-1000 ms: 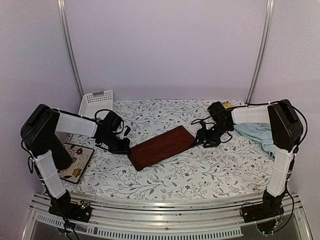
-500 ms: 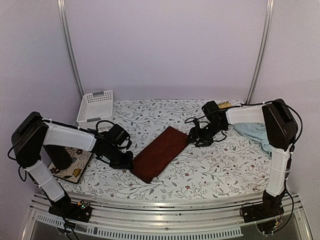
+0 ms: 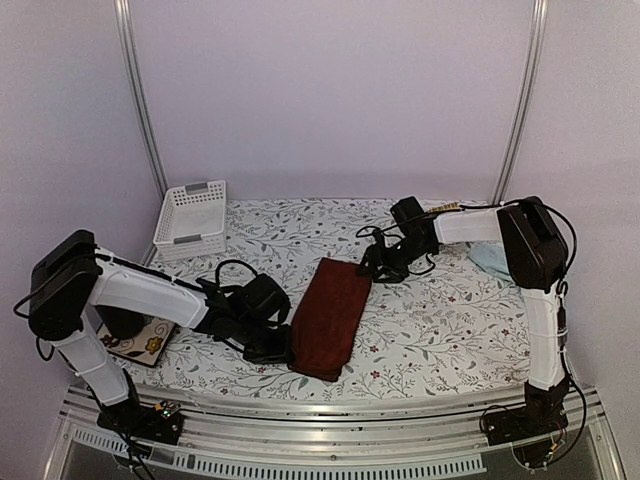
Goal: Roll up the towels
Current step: Rotate the towel at the center of the board.
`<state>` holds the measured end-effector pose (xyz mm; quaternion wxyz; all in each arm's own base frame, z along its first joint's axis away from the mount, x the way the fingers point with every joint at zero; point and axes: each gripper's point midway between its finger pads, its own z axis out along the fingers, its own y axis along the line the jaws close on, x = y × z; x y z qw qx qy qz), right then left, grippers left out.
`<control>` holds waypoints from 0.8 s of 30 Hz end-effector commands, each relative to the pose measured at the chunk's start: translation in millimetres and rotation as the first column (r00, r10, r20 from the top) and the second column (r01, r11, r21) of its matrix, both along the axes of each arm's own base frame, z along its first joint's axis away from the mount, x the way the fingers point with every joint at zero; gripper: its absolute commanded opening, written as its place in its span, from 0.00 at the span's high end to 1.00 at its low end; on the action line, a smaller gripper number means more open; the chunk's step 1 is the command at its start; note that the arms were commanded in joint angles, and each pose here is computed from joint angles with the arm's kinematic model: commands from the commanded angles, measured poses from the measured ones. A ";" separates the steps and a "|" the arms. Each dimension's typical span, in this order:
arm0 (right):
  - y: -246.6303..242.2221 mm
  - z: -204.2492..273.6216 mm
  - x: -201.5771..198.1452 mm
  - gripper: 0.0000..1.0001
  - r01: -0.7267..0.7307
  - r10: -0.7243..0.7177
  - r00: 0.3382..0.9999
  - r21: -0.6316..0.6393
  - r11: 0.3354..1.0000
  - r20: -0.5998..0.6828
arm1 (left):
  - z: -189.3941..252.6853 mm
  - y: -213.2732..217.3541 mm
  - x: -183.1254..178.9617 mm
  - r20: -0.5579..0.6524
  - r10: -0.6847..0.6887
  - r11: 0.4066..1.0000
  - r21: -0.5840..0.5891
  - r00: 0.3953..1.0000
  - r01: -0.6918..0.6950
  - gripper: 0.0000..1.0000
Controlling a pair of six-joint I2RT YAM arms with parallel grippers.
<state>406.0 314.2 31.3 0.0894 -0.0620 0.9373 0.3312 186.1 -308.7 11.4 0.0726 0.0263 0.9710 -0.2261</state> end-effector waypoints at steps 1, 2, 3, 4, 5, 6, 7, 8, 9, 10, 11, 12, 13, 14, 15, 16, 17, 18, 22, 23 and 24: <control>13.1 -26.1 18.8 0.36 -0.013 0.013 1.000 -0.013 1.000 0.002 | -21.0 -14.6 -28.5 -0.082 -0.011 1.000 0.018 0.997 0.013 0.90; 14.8 -28.0 24.0 0.36 -0.014 0.014 1.000 -0.017 1.000 0.011 | -21.2 -20.4 -30.4 -0.081 -0.024 1.000 0.011 0.996 0.025 0.90; 17.4 -25.6 30.4 0.36 -0.015 0.015 1.000 -0.016 1.000 0.028 | -20.5 -26.8 -30.2 -0.079 -0.032 0.999 0.002 0.996 0.032 0.89; 17.1 -41.2 32.4 0.36 -0.019 0.020 1.000 -0.034 0.999 0.012 | -21.0 -31.6 -30.3 -0.076 -0.041 0.999 -0.001 0.996 0.041 0.88; 18.8 -44.9 36.8 0.36 -0.021 0.022 1.000 -0.044 0.999 0.014 | -21.7 -35.4 -30.0 -0.074 -0.048 0.999 -0.002 0.996 0.048 0.87; 18.8 -50.0 41.0 0.36 -0.022 0.023 1.000 -0.058 0.998 0.016 | -23.3 -38.0 -29.5 -0.073 -0.052 0.999 0.001 0.996 0.052 0.86; 18.5 -50.9 44.6 0.36 -0.023 0.025 0.999 -0.068 0.997 0.023 | -25.9 -39.2 -29.3 -0.075 -0.054 0.998 0.007 0.996 0.055 0.85; 18.5 -48.3 48.7 0.36 -0.025 0.028 0.999 -0.080 0.996 0.040 | -25.6 -40.9 -28.7 -0.073 -0.056 0.998 0.005 0.996 0.056 0.83; 16.5 -45.8 50.5 0.36 -0.027 0.032 0.998 -0.098 0.995 0.050 | -24.5 -41.8 -27.9 -0.072 -0.052 0.999 0.002 0.996 0.053 0.80; 13.4 -41.0 51.3 0.36 -0.026 0.033 0.998 -0.114 0.993 0.060 | -21.8 -42.6 -28.2 -0.068 -0.052 0.999 -0.004 0.996 0.052 0.76; 10.4 -33.9 51.1 0.36 -0.032 0.043 0.996 -0.132 0.991 0.080 | -18.9 -42.6 -27.9 -0.061 -0.049 0.999 -0.007 0.997 0.049 0.72; 5.9 -27.6 49.6 0.35 -0.031 0.046 0.995 -0.151 0.988 0.092 | -14.8 -42.4 -28.0 -0.052 -0.047 0.999 -0.011 0.998 0.046 0.68; 1.4 -14.9 48.1 0.34 -0.031 0.051 0.991 -0.166 0.986 0.120 | -11.6 -41.7 -28.7 -0.045 -0.045 0.999 -0.013 0.998 0.045 0.65; -3.8 0.0 46.6 0.34 -0.026 0.053 0.987 -0.178 0.984 0.152 | -7.9 -41.0 -29.8 -0.036 -0.046 0.999 -0.015 0.998 0.045 0.60; -9.5 10.1 42.8 0.33 -0.028 0.063 0.982 -0.193 0.981 0.177 | -4.4 -39.6 -30.4 -0.027 -0.046 0.999 -0.014 0.999 0.045 0.53; -15.2 20.2 38.2 0.31 -0.027 0.068 0.978 -0.205 0.978 0.198 | -1.4 -37.4 -30.9 -0.017 -0.047 0.999 -0.009 0.999 0.046 0.46; -20.6 30.0 32.7 0.30 -0.025 0.072 0.974 -0.214 0.976 0.215 | 2.9 -35.9 -31.0 -0.003 -0.047 0.999 -0.008 0.999 0.047 0.41; -28.6 33.6 23.5 0.29 -0.034 0.087 0.971 -0.234 0.972 0.222 | 7.6 -33.9 -29.9 0.014 -0.049 0.999 -0.008 0.999 0.049 0.34; -52.3 70.1 -4.8 0.24 -0.036 0.121 0.945 -0.270 0.962 0.303 | 33.1 -27.5 -20.9 0.138 -0.083 0.996 -0.011 0.987 0.086 0.19; -57.8 78.5 -12.1 0.22 -0.037 0.131 0.937 -0.281 0.959 0.324 | 40.7 -27.2 -18.1 0.181 -0.108 0.994 -0.014 0.978 0.112 0.13; -63.5 86.7 -19.1 0.19 -0.034 0.140 0.927 -0.293 0.956 0.347 | 48.3 -27.8 -15.6 0.225 -0.136 0.990 -0.017 0.965 0.143 0.09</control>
